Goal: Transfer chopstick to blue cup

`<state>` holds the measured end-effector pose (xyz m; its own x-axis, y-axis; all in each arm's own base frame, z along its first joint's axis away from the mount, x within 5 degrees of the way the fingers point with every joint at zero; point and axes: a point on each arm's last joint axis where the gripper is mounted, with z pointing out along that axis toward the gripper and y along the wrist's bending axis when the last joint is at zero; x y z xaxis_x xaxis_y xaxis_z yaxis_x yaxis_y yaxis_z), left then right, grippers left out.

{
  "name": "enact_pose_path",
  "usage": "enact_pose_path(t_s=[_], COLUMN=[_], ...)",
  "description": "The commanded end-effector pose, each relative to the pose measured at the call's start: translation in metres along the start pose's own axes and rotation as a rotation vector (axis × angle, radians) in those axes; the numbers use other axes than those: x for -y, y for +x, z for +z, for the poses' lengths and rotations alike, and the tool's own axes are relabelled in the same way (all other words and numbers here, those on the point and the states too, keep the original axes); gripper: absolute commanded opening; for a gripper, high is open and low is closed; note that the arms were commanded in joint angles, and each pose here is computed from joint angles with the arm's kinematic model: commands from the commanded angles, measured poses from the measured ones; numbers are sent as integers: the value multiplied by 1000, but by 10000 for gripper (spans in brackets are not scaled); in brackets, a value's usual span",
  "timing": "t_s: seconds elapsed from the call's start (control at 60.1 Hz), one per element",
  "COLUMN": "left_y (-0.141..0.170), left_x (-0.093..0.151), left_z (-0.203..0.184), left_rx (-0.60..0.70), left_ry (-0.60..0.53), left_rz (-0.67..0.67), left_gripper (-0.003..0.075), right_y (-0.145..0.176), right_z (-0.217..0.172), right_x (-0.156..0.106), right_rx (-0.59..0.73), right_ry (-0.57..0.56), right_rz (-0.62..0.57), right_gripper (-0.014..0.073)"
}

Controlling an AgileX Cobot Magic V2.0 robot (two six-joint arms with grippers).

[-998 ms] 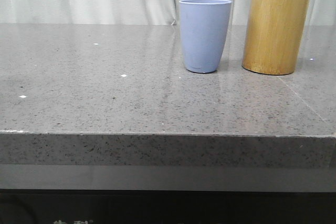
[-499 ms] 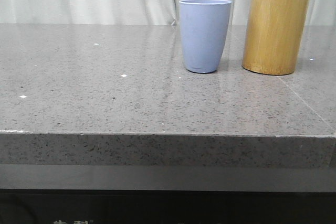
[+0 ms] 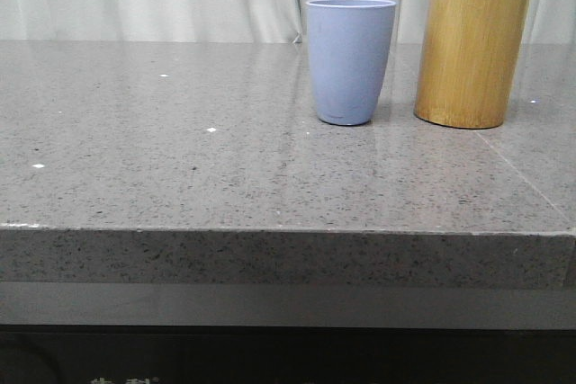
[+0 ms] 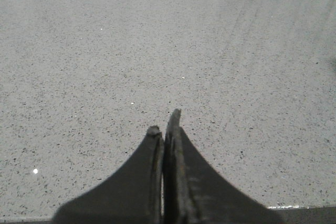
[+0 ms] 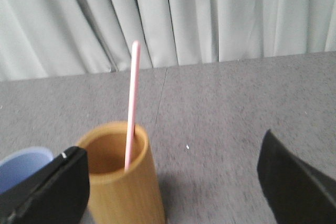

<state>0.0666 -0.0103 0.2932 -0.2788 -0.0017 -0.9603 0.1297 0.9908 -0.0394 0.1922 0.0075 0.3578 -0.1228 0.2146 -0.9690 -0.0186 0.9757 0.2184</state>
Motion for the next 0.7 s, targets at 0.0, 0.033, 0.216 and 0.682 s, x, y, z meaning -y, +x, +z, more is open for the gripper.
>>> enact_pose_path(t_s=[0.0, 0.033, 0.216, 0.682], left_y=[-15, -15, -15, -15], left_x=[1, 1, 1, 1], left_z=[-3, -3, -3, -3], left_rx=[101, 101, 101, 101], left_ry=[11, 11, 11, 11], left_rz=[-11, -11, -11, -11], left_gripper=[-19, -19, -19, -19], right_y=[-31, -34, -48, -35], right_z=[27, 36, 92, 168], right_x=[-6, -8, -25, -36], right_rx=[99, 90, 59, 54], right_ry=[-3, -9, -48, -46], right_rz=[63, 87, 130, 125], right_gripper=[654, 654, 654, 654])
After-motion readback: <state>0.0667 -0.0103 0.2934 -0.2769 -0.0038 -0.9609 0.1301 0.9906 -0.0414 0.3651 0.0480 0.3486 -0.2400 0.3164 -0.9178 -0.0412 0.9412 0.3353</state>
